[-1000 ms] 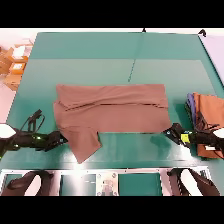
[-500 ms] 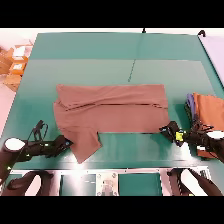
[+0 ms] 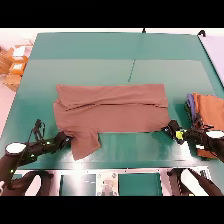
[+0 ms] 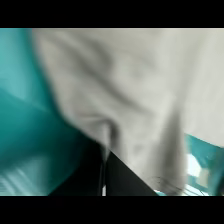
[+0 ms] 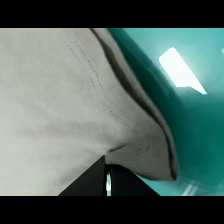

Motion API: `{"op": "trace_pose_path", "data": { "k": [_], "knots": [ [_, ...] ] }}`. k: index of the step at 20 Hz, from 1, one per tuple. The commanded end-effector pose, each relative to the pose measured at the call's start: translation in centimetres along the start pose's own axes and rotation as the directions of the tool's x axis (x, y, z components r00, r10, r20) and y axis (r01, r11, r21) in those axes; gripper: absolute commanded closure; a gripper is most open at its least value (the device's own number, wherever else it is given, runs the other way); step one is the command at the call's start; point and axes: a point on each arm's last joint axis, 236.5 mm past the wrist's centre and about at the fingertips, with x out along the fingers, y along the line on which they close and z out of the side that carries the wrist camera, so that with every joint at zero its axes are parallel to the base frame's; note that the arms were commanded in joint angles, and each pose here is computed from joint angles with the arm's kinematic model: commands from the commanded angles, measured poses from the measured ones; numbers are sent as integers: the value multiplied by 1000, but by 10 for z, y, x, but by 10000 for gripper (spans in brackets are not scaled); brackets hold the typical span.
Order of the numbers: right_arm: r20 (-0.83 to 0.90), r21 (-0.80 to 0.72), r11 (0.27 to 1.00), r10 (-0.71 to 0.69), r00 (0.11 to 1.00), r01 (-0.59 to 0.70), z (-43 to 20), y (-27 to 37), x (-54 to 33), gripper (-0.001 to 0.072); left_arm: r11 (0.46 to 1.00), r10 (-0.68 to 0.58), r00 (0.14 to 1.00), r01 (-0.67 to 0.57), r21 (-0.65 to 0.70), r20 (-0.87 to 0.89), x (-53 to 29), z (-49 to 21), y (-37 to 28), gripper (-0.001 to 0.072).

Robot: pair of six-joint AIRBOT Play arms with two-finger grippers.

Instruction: Fold the shirts.

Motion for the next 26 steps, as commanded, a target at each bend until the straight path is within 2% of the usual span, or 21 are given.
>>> {"op": "trace_pose_path", "data": {
  "k": [1, 3, 6, 7, 12, 17, 21, 25, 26],
  "knots": [
    [-66, -83, 996, 16, 998, -21, -10, 11, -9, 697, 990, -107, 994, 110, 88, -36, -14, 4, -45, 684],
    [-99, -134, 991, 16, 995, -30, -14, 21, -23, 697, 981, -105, 992, 115, 156, -70, -32, 7, -71, 684],
    [-95, -167, 986, -25, 995, 9, -12, 27, -47, 697, 965, 90, 992, -65, 254, -87, -62, 12, -63, 685],
    [-89, -183, 983, -36, 995, 19, -9, 29, -54, 697, 956, 115, 990, -89, 279, -77, -71, 16, -67, 685],
    [18, -246, 964, 110, 994, -102, 33, 96, -87, 697, 937, 53, 998, -55, 346, 16, -98, 50, -120, 685],
    [32, -343, 926, 182, 983, -160, 76, 167, -81, 697, 936, -40, 999, 30, 350, 23, -82, 110, -158, 684],
    [0, -341, 922, 192, 981, -181, 122, 207, -37, 697, 934, -53, 997, 31, 356, 53, -56, 183, -169, 684],
    [-68, -282, 945, 156, 985, -169, 158, 213, 37, 695, 931, -36, 999, 30, 364, 10, 10, 240, -159, 681],
    [-76, -263, 948, 165, 983, -180, 167, 216, 50, 588, 932, -36, 999, 29, 362, 12, 32, 253, -158, 488]
  ]
}}
